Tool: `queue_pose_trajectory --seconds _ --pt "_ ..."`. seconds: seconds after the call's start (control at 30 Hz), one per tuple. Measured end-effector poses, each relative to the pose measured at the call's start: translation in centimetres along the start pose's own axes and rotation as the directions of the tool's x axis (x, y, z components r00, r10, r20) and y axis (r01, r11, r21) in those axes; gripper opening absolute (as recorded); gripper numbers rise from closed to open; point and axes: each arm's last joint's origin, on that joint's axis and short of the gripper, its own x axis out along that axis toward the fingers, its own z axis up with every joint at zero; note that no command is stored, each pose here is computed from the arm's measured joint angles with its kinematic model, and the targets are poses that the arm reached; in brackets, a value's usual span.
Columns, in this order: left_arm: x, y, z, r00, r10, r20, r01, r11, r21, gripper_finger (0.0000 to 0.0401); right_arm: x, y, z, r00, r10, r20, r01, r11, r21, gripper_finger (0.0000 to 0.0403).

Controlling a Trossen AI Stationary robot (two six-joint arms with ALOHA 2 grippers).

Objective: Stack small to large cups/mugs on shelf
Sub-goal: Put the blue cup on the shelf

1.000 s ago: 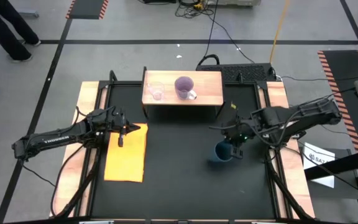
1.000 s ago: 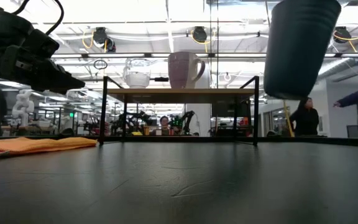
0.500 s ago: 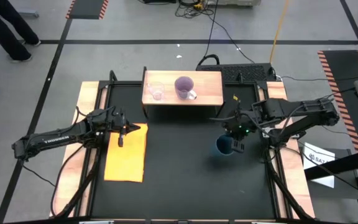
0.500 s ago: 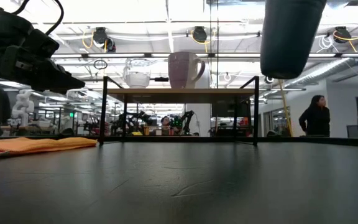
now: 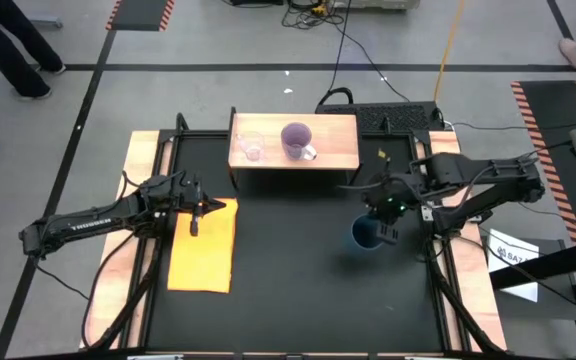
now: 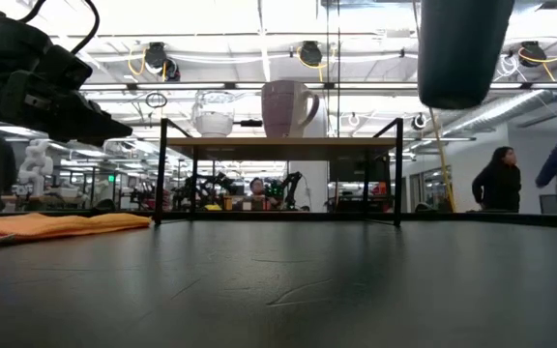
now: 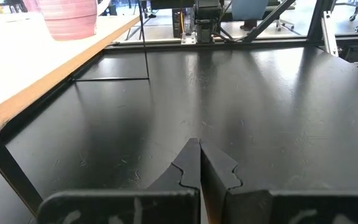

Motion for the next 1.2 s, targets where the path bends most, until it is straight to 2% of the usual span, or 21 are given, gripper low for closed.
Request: queue_pose_trajectory --seconds 0.17,0.43,0.63,0.93,1.2 --pt "0.0 0.0 0.0 1.000 0.000 0.000 0.000 1.000 0.000 0.0001 -2.4 0.1 0.3 0.999 0.009 0.048 -0.008 1.000 -0.016 0.0000" --pt "0.0 0.0 0.0 1.000 0.000 0.000 0.000 1.000 0.000 0.0001 -5.9 -0.3 0.0 0.987 -0.057 0.151 0.065 0.997 -0.047 0.0000" --pt "0.0 0.0 0.0 1.000 0.001 0.000 -0.001 1.000 -0.003 0.0001 -7.4 -1.0 -1.2 0.970 -0.102 0.221 0.120 0.990 -0.068 0.0000" --pt "0.0 0.0 0.0 1.000 0.001 -0.002 -0.001 1.000 -0.012 0.0001 -9.8 -2.3 -3.8 0.941 -0.115 0.317 0.139 0.989 -0.054 0.0000" --pt "0.0 0.0 0.0 1.000 0.001 -0.003 -0.001 1.000 -0.013 0.0001 -9.9 -4.0 -7.4 0.926 -0.144 0.349 0.150 0.989 0.008 0.0000"
